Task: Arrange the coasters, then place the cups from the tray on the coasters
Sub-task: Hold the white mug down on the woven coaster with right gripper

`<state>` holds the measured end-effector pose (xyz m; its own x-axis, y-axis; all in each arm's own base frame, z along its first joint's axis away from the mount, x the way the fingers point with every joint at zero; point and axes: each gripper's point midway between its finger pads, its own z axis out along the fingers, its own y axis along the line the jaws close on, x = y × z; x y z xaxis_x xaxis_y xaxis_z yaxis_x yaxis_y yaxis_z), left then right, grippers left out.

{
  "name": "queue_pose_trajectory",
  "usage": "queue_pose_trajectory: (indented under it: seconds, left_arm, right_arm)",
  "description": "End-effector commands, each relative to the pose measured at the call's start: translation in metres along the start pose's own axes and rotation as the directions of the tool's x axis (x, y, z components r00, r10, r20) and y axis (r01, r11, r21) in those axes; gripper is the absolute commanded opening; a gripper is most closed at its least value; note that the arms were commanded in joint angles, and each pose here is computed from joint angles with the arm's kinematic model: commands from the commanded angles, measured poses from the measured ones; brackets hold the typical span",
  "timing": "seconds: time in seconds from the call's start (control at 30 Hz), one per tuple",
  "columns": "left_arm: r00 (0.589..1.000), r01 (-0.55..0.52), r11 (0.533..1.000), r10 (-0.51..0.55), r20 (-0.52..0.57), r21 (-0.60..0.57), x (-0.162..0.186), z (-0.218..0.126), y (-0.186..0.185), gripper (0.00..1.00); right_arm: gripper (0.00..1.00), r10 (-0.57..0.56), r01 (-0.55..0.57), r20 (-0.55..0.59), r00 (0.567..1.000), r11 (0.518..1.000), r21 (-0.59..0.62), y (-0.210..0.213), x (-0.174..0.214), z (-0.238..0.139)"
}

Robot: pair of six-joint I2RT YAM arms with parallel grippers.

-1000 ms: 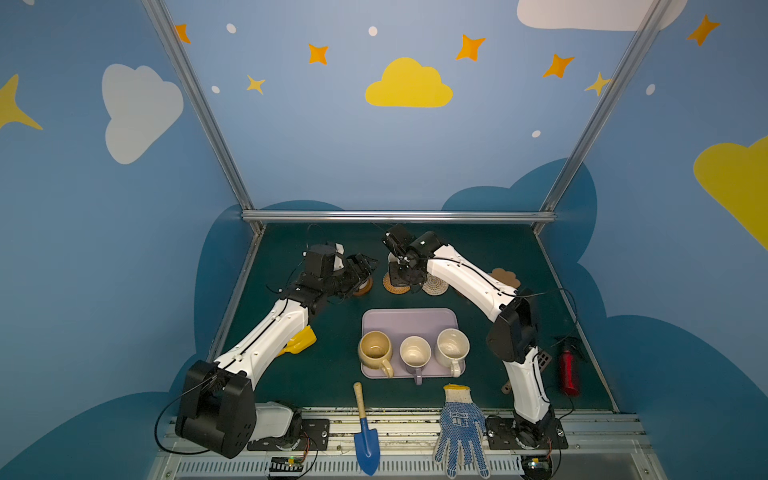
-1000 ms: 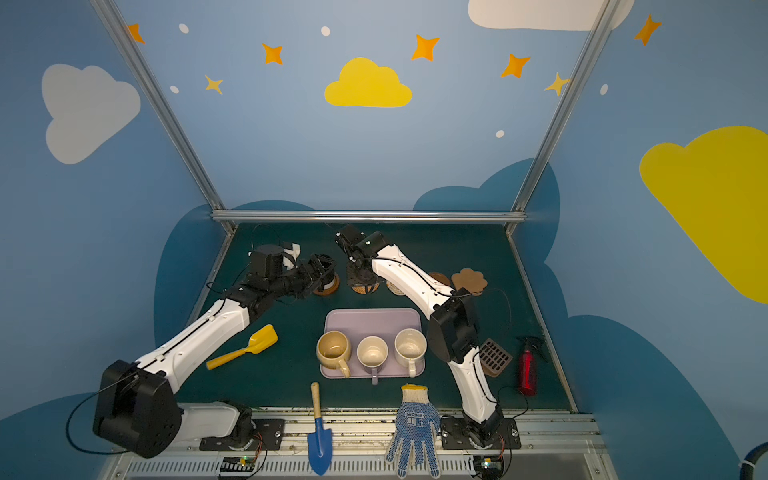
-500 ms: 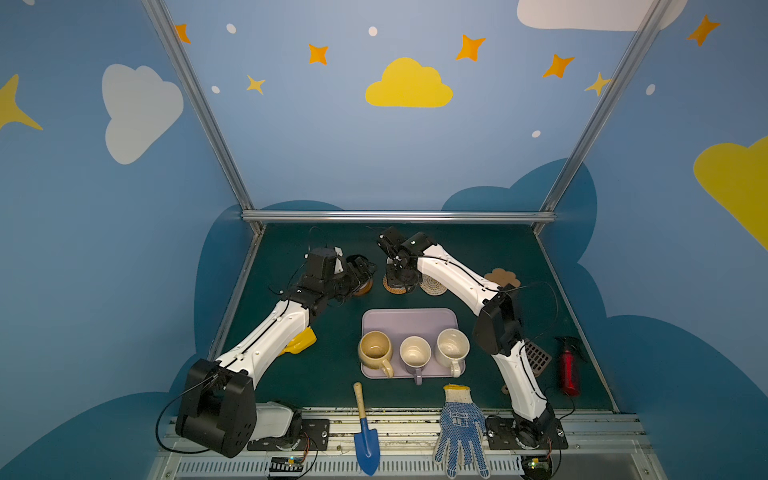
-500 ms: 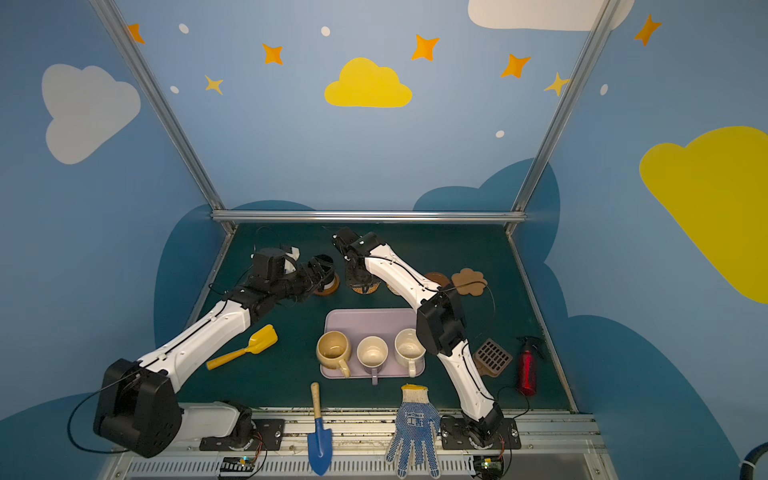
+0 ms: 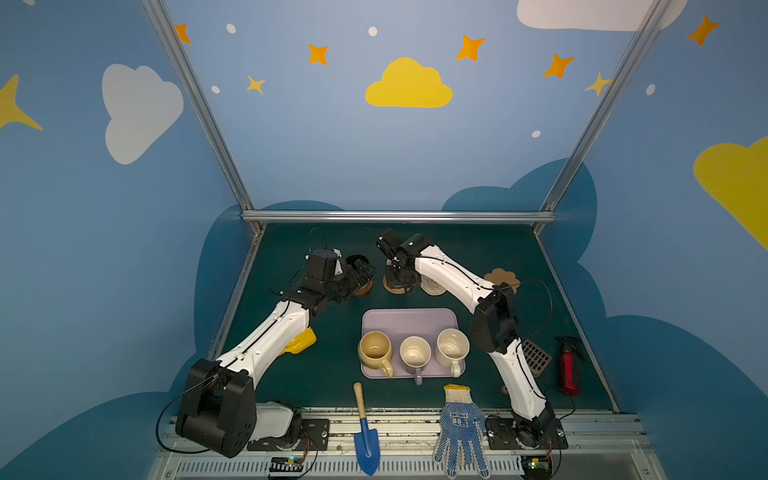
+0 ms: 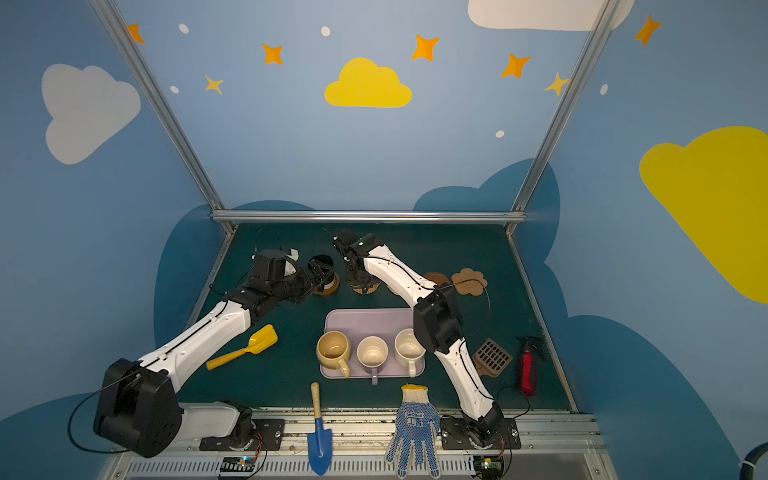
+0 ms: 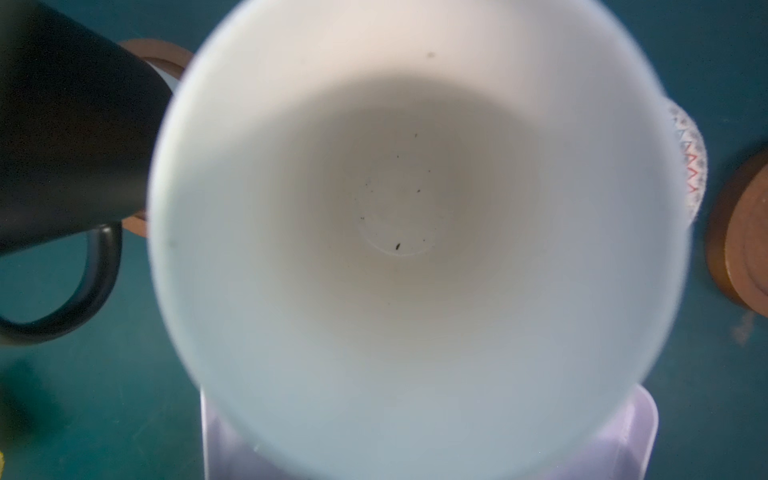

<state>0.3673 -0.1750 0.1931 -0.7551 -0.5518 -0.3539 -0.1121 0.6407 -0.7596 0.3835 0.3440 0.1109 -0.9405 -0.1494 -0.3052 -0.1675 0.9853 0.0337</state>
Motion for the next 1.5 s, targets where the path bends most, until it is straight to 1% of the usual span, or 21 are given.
queue_pose_trajectory:
  seconds: [0.0, 0.3, 0.67, 1.23, 1.47]
  left_arm:
    - [0.999, -0.03, 0.999, 0.031, 0.025, -0.024, -0.004, -0.004, 0.003, 0.99]
    - [1.0, 0.004, 1.0, -0.004, 0.007, -0.023, 0.001, 0.002, 0.009, 0.99]
    - [1.0, 0.004, 1.0, -0.004, 0.005, -0.026, 0.002, 0.001, 0.01, 0.99]
    - [1.0, 0.016, 1.0, -0.016, 0.006, -0.017, 0.005, 0.002, 0.012, 0.99]
    - [1.0, 0.014, 1.0, -0.014, 0.006, -0.016, 0.006, 0.0, 0.013, 0.99]
  right_arm:
    - [0.0, 0.011, -0.009, 0.096, 0.995, 1.0, -0.022, 0.003, -0.026, -0.014]
    - [0.0, 0.011, -0.007, 0.083, 0.997, 0.999, -0.04, 0.009, -0.028, -0.007]
    - [0.0, -0.005, 0.005, 0.071, 0.997, 1.0, -0.003, 0.005, -0.026, 0.003]
    - [0.0, 0.002, -0.003, 0.03, 1.0, 1.0, 0.012, 0.001, -0.015, 0.021]
    - [0.0, -0.005, 0.004, 0.015, 1.0, 1.0, 0.018, 0.0, -0.011, 0.022]
